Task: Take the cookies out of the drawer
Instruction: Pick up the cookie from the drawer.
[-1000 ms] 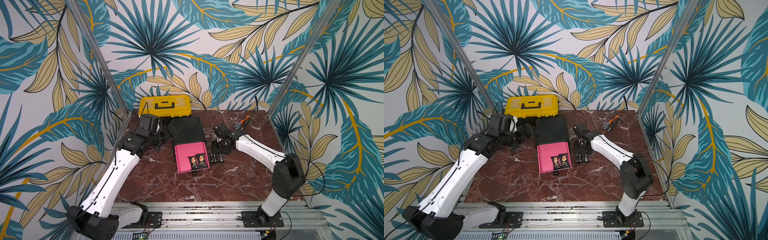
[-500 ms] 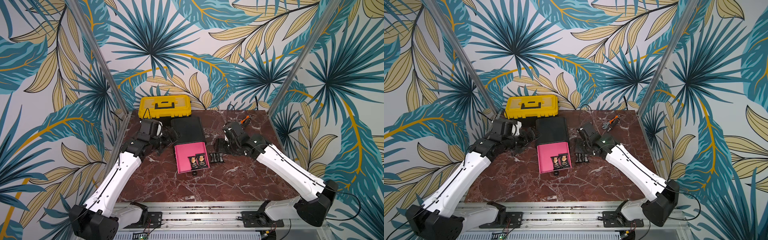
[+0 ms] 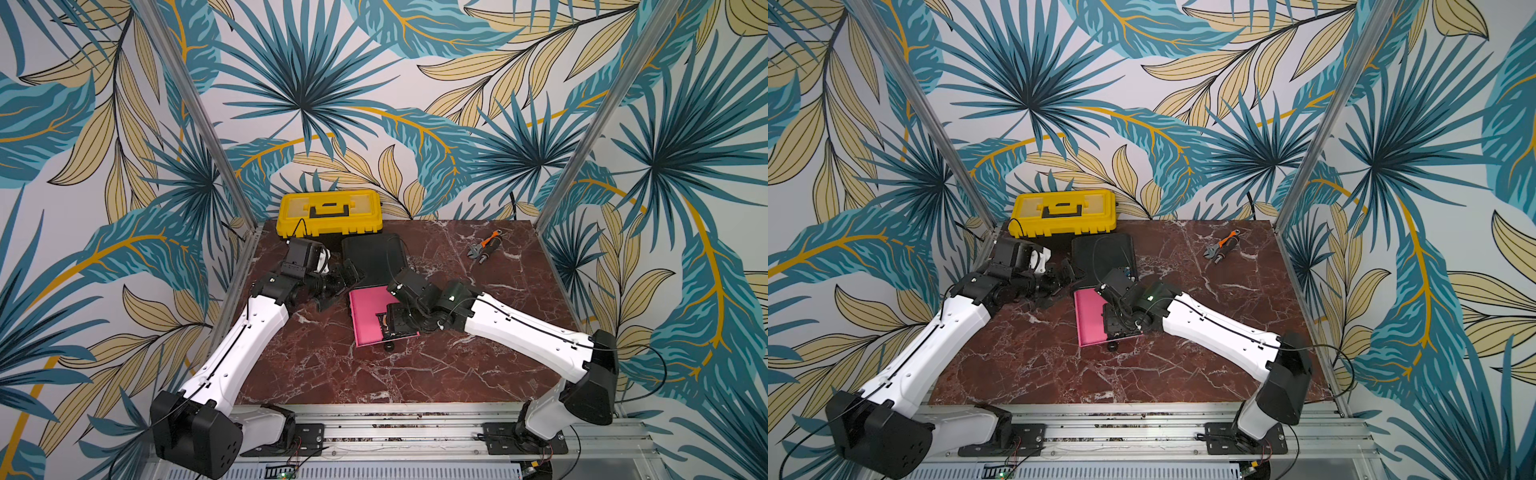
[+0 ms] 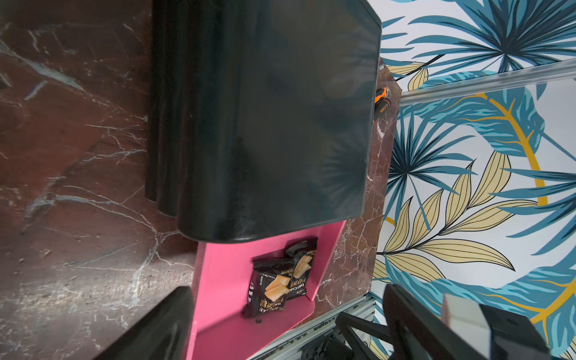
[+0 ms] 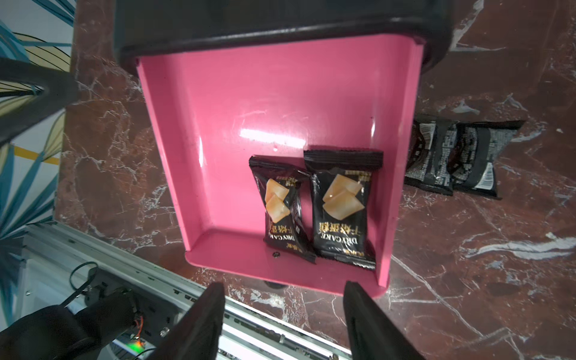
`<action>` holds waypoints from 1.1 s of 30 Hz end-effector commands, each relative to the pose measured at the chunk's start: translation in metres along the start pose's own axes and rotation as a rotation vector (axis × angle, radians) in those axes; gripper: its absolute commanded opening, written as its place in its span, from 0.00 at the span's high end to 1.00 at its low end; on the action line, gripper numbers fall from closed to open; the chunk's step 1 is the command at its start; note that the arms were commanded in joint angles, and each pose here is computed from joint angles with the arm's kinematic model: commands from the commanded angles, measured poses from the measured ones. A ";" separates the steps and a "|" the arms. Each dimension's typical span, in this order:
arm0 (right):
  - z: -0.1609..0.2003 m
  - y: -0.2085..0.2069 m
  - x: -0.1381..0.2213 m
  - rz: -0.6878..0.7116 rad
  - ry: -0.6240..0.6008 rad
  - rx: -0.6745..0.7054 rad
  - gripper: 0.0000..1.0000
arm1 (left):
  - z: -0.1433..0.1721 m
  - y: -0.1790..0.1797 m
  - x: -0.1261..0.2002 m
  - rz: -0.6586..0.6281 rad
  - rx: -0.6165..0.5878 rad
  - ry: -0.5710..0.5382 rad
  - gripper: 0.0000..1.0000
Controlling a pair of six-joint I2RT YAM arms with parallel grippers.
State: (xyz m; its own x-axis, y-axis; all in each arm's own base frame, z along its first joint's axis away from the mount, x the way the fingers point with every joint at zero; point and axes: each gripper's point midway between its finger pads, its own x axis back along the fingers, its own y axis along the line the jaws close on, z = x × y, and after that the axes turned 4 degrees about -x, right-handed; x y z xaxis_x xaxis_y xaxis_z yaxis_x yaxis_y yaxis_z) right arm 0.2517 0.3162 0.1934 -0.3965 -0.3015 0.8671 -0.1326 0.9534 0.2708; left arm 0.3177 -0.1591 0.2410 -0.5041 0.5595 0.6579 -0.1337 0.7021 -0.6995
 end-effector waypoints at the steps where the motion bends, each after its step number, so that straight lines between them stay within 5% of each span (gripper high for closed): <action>1: -0.004 -0.002 -0.014 0.058 -0.008 0.068 0.34 | 0.001 0.008 0.006 -0.009 -0.012 -0.009 0.00; 10: 0.003 -0.001 -0.052 0.118 0.049 0.102 0.35 | 0.009 0.021 0.016 -0.075 -0.036 0.000 0.00; 21: 0.007 -0.001 -0.080 0.166 0.076 0.102 0.46 | -0.015 0.031 0.052 -0.110 -0.023 -0.122 0.00; 33: 0.004 0.011 -0.082 0.150 0.060 0.120 0.69 | -0.010 0.026 0.065 -0.098 -0.029 -0.135 0.00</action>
State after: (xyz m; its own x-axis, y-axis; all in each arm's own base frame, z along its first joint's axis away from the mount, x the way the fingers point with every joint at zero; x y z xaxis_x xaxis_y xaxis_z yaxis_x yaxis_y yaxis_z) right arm 0.2780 0.3476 0.1254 -0.3590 -0.1556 0.9203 -0.1746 0.9798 0.0975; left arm 0.2931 -0.1033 0.2499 -0.5609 0.4290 0.7080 -0.1997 0.7599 -0.6186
